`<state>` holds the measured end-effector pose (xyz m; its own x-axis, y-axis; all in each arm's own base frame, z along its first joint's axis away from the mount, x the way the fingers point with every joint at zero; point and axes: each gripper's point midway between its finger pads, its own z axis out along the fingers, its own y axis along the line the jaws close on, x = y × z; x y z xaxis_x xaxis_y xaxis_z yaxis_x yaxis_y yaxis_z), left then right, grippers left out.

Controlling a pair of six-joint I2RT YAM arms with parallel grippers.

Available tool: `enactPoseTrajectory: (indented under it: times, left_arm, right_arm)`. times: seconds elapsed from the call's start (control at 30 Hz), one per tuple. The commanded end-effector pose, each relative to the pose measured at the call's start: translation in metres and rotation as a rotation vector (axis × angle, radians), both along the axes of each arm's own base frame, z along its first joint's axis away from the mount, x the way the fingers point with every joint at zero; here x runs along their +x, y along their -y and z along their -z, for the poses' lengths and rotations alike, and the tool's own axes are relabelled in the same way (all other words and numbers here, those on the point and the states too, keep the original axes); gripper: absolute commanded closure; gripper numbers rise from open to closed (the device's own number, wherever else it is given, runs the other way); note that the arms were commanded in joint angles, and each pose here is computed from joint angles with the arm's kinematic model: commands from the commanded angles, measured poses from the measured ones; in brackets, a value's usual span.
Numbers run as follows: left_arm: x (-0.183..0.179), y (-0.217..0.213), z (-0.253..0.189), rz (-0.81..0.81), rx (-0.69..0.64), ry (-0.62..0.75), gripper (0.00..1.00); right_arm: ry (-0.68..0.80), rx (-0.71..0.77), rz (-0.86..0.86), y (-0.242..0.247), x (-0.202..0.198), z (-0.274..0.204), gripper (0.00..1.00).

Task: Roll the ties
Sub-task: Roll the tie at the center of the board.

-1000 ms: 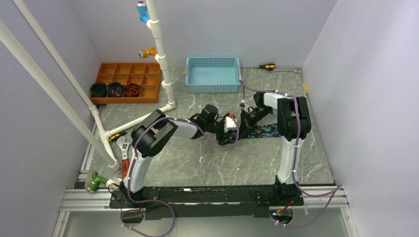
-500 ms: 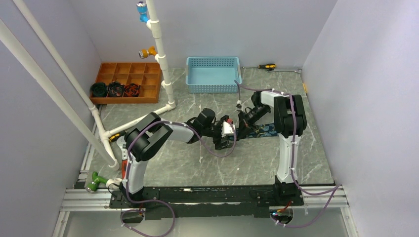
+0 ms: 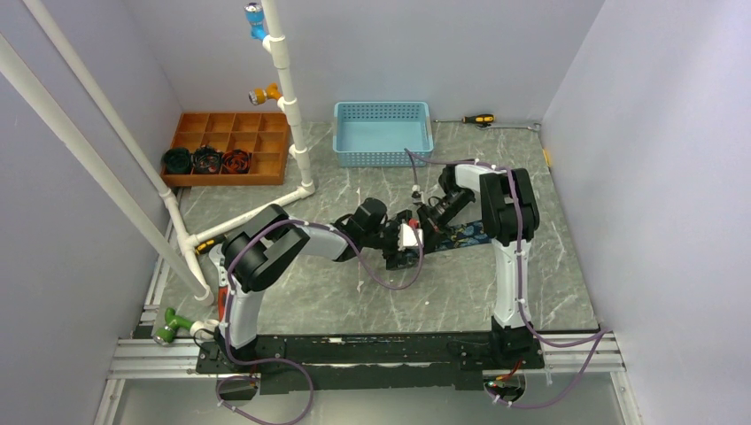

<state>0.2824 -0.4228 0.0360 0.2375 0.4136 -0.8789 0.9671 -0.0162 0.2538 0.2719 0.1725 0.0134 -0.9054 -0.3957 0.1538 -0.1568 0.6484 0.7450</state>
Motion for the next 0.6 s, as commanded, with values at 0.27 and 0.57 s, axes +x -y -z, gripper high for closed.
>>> enactPoseTrajectory:
  times: [0.27,0.57]
  left_arm:
    - [-0.022,-0.006,0.026,0.115,0.134,-0.049,0.43]
    - [-0.027,-0.030,0.056,0.046,0.186,-0.260,0.84]
  right_arm:
    - [0.026,0.007,-0.050,-0.004,0.001,0.009,1.00]
    - [0.095,0.169,0.043,-0.003,0.020,-0.045,0.87]
